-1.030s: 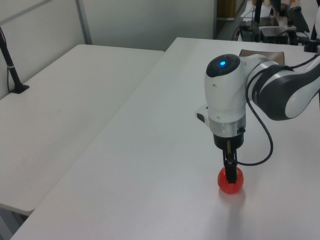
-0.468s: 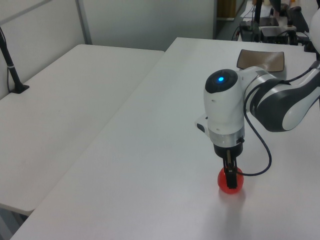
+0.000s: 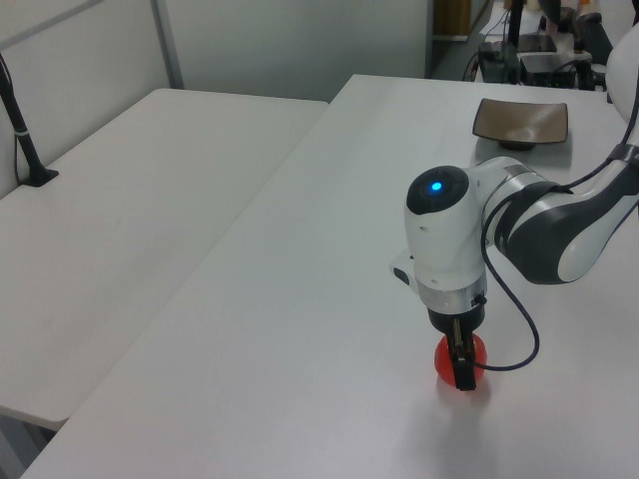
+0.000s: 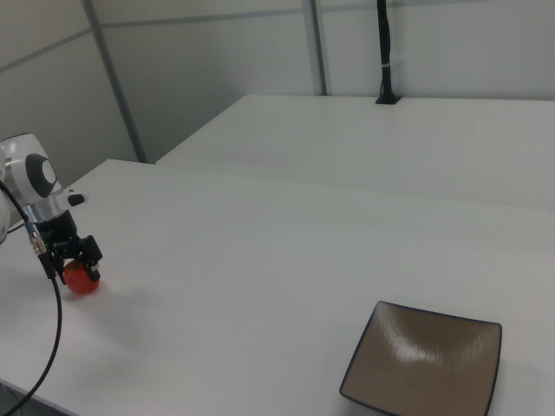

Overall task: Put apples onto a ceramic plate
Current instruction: 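Lower the gripper around the red apple and close on it, then lift the grasped red apple up off the table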

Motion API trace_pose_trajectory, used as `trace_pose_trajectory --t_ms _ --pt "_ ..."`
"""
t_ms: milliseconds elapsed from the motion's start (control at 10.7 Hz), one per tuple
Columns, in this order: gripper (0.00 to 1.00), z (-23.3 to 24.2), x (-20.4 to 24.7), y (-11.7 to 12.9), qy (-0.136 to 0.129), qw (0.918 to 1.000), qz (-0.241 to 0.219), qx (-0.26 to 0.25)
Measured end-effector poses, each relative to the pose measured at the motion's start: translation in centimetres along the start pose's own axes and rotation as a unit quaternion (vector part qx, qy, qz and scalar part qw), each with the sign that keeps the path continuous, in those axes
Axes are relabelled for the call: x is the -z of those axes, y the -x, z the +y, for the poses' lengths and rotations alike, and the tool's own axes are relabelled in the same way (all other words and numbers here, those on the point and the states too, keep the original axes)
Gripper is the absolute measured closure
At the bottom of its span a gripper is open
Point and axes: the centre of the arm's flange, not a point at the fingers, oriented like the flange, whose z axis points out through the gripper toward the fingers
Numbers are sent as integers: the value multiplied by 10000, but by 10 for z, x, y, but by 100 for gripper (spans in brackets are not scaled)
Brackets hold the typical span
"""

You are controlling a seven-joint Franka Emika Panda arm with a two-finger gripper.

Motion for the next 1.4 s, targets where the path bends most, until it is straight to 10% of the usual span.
trace_pose_trajectory --t_ms 656,1405 --pt "22 11 22 -1 -185 9995 105 -214" --pt "22 151 216 59 -973 9848 821 -1179"
